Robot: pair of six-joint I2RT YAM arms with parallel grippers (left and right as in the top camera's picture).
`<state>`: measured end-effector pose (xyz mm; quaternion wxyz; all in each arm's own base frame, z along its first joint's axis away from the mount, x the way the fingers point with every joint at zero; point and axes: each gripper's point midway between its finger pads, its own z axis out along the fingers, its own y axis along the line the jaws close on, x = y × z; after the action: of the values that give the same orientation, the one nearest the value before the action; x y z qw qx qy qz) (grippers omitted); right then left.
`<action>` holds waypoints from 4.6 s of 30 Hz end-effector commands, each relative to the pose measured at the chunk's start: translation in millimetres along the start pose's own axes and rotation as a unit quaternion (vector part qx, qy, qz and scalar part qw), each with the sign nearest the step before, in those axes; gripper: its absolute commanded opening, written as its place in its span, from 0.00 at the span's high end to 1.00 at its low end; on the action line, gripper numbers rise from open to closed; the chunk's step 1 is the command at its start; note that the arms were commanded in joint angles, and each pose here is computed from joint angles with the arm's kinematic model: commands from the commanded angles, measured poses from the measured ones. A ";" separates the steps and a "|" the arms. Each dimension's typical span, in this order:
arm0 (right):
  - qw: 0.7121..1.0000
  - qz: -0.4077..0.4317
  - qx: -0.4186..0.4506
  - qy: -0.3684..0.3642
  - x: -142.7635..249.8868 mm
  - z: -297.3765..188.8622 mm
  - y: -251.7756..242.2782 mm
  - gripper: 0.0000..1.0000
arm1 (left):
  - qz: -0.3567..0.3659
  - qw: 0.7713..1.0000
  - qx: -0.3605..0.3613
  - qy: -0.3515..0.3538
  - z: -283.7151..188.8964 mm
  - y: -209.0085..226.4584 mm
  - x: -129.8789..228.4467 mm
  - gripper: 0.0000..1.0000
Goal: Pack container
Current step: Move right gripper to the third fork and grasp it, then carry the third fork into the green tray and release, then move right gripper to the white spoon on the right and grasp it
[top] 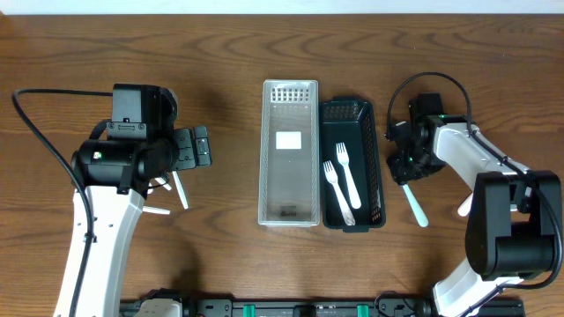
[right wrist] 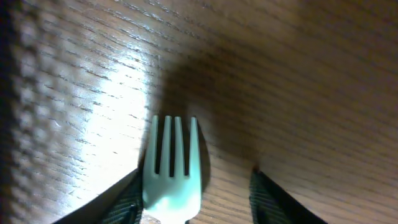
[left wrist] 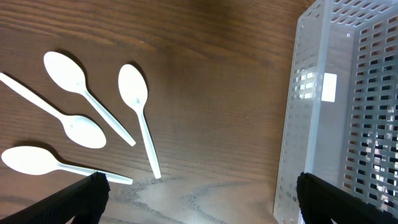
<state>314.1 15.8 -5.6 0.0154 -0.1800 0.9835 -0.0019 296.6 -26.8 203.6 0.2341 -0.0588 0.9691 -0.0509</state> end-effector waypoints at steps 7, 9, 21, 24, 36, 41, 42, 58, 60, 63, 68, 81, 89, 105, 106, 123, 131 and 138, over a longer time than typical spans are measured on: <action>1.000 -0.007 -0.020 0.014 5.1 10.2 8.1 0.51 | -0.003 1.000 -0.001 -0.005 -2.8 0.8 -4.9 0.02; 1.000 -0.007 -0.020 0.014 5.2 10.2 8.2 0.52 | -0.003 1.000 -0.001 -0.005 -2.8 0.8 -4.9 0.02; 1.000 -0.007 -0.020 0.014 5.2 10.1 8.2 0.60 | -0.003 1.000 -0.001 -0.005 -2.8 0.8 -4.9 0.02; 1.000 -0.007 -0.020 0.014 5.1 10.2 8.1 0.62 | -0.003 1.000 -0.001 -0.005 -2.8 0.8 -4.9 0.02; 1.000 -0.007 -0.019 0.009 2.4 10.2 7.3 0.73 | -0.003 1.000 -0.001 -0.005 -2.8 0.8 -4.9 0.02; 1.000 -0.005 -0.018 0.006 1.0 10.3 6.8 0.83 | -0.003 1.000 -0.001 -0.005 -2.8 0.8 -4.9 0.02; 1.000 -0.005 -0.017 0.005 0.8 10.2 6.7 0.85 | -0.003 1.000 -0.001 -0.005 -2.8 0.8 -4.9 0.02; 0.990 0.099 0.007 -0.100 -64.8 -103.1 -12.9 0.99 | -0.003 1.000 -0.001 -0.006 -2.8 0.7 -5.2 0.02; 0.983 0.121 0.009 -0.139 -82.6 -144.1 -11.6 0.99 | -0.003 1.000 -0.001 -0.007 -2.8 0.6 -5.7 0.02; 0.973 0.145 0.014 -0.180 -100.2 -194.9 -0.4 0.99 | -0.003 1.000 0.000 -0.009 -2.8 0.3 -6.7 0.02; 0.958 0.213 -0.004 -0.190 -106.5 -220.6 36.7 0.99 | -0.003 1.000 0.000 -0.009 -2.8 0.3 -6.7 0.02; 0.969 0.239 0.029 -0.049 -62.1 -122.4 91.2 0.99 | -0.003 1.000 0.000 -0.008 -2.8 0.4 -6.6 0.02; 0.975 0.212 0.013 -0.071 -74.9 -118.2 95.0 0.50 | -0.003 1.000 0.000 -0.009 -2.8 0.3 -6.7 0.02; 0.899 0.405 0.111 -0.124 -44.5 -228.8 -75.3 0.34 | -0.003 1.000 0.000 -0.008 -2.8 0.4 -6.6 0.02; 0.890 0.427 0.113 -0.117 -35.8 -224.9 -88.3 0.32 | -0.003 1.000 0.000 -0.008 -2.8 0.4 -6.6 0.02; 0.842 0.531 0.060 -0.069 60.7 -88.1 -189.1 0.12 | -0.003 1.000 0.000 -0.008 -2.8 0.4 -6.6 0.02; 0.862 0.499 0.063 -0.067 72.2 -43.5 -180.4 0.12 | -0.003 1.000 0.000 -0.008 -2.8 0.4 -6.6 0.02; 0.881 0.467 0.054 -0.051 72.6 -21.4 -178.3 0.17 | -0.003 1.000 0.000 -0.008 -2.8 0.3 -6.5 0.02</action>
<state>312.0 -179.8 30.3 0.0940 0.3284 0.9387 -0.0462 297.6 -26.9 204.0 0.2361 -0.0587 0.9686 -0.0511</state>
